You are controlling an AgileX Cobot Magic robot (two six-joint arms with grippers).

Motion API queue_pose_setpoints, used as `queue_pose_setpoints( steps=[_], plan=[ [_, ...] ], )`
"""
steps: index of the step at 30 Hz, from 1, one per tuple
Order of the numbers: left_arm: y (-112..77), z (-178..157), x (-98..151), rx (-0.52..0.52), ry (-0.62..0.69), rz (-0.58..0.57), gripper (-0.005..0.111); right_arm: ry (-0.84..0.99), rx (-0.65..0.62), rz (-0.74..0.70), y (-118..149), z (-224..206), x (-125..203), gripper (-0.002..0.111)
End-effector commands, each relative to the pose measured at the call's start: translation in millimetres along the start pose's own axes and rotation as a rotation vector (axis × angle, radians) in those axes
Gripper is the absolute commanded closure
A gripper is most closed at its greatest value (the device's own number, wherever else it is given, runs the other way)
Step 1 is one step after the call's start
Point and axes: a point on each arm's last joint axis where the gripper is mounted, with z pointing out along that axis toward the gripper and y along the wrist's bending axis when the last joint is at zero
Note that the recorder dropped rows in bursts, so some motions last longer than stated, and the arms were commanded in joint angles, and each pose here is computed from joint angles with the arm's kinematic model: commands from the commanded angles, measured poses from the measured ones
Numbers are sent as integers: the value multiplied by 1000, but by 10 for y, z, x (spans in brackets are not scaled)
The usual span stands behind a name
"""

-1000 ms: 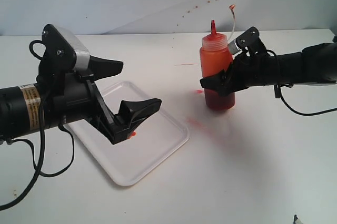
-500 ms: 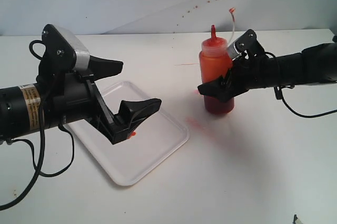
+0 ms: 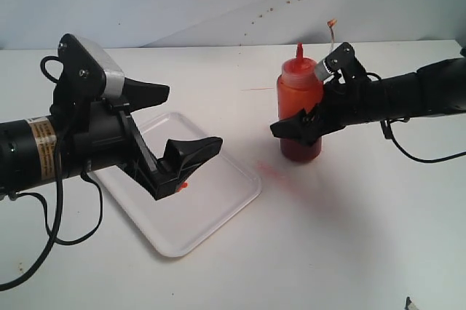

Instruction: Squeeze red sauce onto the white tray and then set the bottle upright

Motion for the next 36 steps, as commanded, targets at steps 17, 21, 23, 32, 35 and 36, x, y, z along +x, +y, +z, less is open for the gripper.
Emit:
queue_pose_setpoints(
  steps=[17,21,23,32,35,36],
  plan=[
    [3,-6,-29,-8,-9,-9,3,106,-12,147,194,-405,-333,3],
    [3,-6,-29,-8,-9,-9,3,103,-19,168,248,-477,-388,3],
    [3,-6,-29,-8,-9,-9,3,98,-14,183,267,-519,-431,3],
    [3,-6,-29,-8,-9,-9,3,56,30,193,346,-715,-627,3],
    [3,-6,-29,-8,-9,-9,3,45,75,190,359,-806,-701,3],
    [3,-6,-29,-8,-9,-9,3,45,89,192,365,-835,-721,3]
  ],
)
